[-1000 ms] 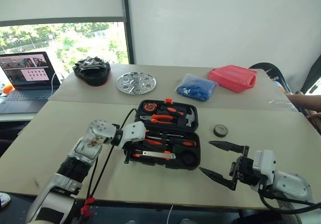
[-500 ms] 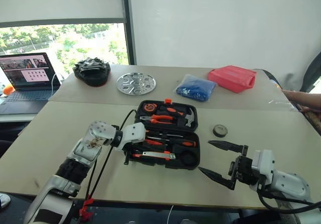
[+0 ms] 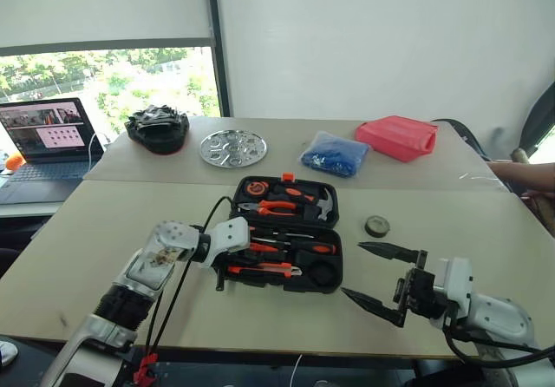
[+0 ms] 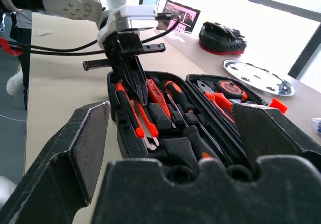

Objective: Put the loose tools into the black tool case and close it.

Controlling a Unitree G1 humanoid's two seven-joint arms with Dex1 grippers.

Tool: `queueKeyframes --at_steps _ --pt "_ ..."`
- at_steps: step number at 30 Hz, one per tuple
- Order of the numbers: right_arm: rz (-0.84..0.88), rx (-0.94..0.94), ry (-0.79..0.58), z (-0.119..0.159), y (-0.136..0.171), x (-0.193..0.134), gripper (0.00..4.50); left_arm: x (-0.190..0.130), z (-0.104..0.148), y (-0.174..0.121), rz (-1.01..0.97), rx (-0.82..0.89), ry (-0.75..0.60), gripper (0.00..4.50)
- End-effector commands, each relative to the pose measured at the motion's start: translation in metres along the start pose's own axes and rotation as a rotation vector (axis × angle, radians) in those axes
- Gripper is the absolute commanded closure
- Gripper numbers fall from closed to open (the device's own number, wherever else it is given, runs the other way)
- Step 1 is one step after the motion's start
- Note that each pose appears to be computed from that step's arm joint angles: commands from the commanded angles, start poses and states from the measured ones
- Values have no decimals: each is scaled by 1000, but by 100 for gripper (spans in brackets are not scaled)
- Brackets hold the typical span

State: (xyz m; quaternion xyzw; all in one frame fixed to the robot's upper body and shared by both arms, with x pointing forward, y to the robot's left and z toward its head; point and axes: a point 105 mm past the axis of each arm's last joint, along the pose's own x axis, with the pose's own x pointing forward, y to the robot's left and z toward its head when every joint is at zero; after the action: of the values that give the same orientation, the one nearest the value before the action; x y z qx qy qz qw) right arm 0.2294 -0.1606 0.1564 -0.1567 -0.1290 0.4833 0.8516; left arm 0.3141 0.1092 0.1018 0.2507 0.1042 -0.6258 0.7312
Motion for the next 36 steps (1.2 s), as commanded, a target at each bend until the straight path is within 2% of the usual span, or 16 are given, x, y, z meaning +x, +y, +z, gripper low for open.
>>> queueKeyframes --at_steps 1,8,9,12,16,20,27,34,35,36 --pt "-88 32 44 4 -11 -32 0 -44 33 1 35 -12 -247 391" --pt "-229 72 237 -23 -14 -92 0 -106 15 -15 134 19 -272 143" --pt "-247 75 260 -27 -15 -98 0 -112 10 -17 151 2 -263 96" --pt "-267 78 306 -32 -24 -99 0 -128 2 -19 188 -41 -256 3" --pt "-270 100 399 -34 -55 -80 0 -134 4 -16 241 -63 -289 3" --pt "-90 111 573 -41 -79 -44 0 -126 0 -21 240 -74 -295 3" --pt "-93 132 842 -73 -128 -6 0 -111 2 -19 255 -87 -328 3" --pt "-42 128 943 -94 -137 9 0 -106 3 -18 276 -94 -341 3" --pt "-37 135 936 -95 -137 10 50 -106 3 -18 279 -95 -341 0" --pt "-35 132 925 -94 -137 11 64 -105 3 -18 281 -97 -342 0"
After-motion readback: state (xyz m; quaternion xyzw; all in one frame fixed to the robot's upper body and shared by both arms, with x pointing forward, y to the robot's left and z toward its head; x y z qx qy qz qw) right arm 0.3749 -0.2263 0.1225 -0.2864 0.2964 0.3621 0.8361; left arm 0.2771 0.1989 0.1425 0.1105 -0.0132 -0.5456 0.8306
